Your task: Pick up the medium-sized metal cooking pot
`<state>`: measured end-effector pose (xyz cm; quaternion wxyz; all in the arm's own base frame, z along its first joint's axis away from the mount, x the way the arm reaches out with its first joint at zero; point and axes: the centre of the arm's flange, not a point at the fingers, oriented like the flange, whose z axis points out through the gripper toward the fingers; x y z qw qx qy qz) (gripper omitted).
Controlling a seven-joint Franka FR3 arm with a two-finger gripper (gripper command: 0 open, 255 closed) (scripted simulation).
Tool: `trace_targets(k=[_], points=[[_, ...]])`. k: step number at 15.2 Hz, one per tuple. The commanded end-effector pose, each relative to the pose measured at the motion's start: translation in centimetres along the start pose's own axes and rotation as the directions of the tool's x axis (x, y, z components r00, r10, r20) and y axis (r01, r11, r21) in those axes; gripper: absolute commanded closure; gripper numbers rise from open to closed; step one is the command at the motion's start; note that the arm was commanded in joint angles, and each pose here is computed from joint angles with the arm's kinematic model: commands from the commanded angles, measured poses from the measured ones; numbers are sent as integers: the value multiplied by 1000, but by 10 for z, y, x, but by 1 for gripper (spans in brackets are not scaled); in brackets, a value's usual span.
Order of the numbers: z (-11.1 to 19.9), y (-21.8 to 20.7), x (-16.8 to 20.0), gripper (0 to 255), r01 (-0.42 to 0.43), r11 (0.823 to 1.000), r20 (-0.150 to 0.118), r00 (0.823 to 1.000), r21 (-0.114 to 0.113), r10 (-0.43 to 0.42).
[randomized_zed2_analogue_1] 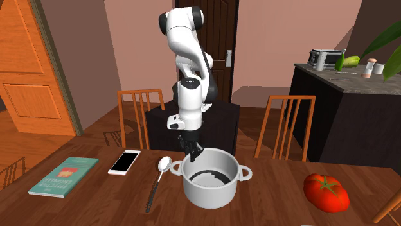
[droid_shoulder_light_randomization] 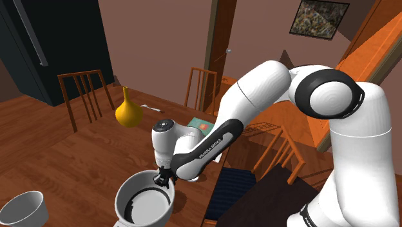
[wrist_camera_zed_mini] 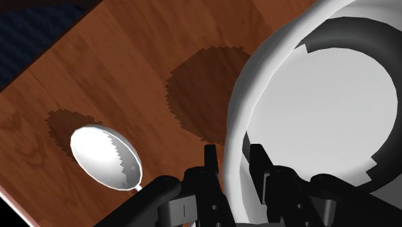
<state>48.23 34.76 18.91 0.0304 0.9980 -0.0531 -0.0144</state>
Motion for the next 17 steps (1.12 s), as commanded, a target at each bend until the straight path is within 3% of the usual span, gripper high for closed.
trace_targets(k=[1, 17], points=[[-5, 0, 0, 255, 1, 1000, 0, 1000, 0, -1], [-79, 4, -2, 255, 1, 1000, 0, 1000, 0, -1]])
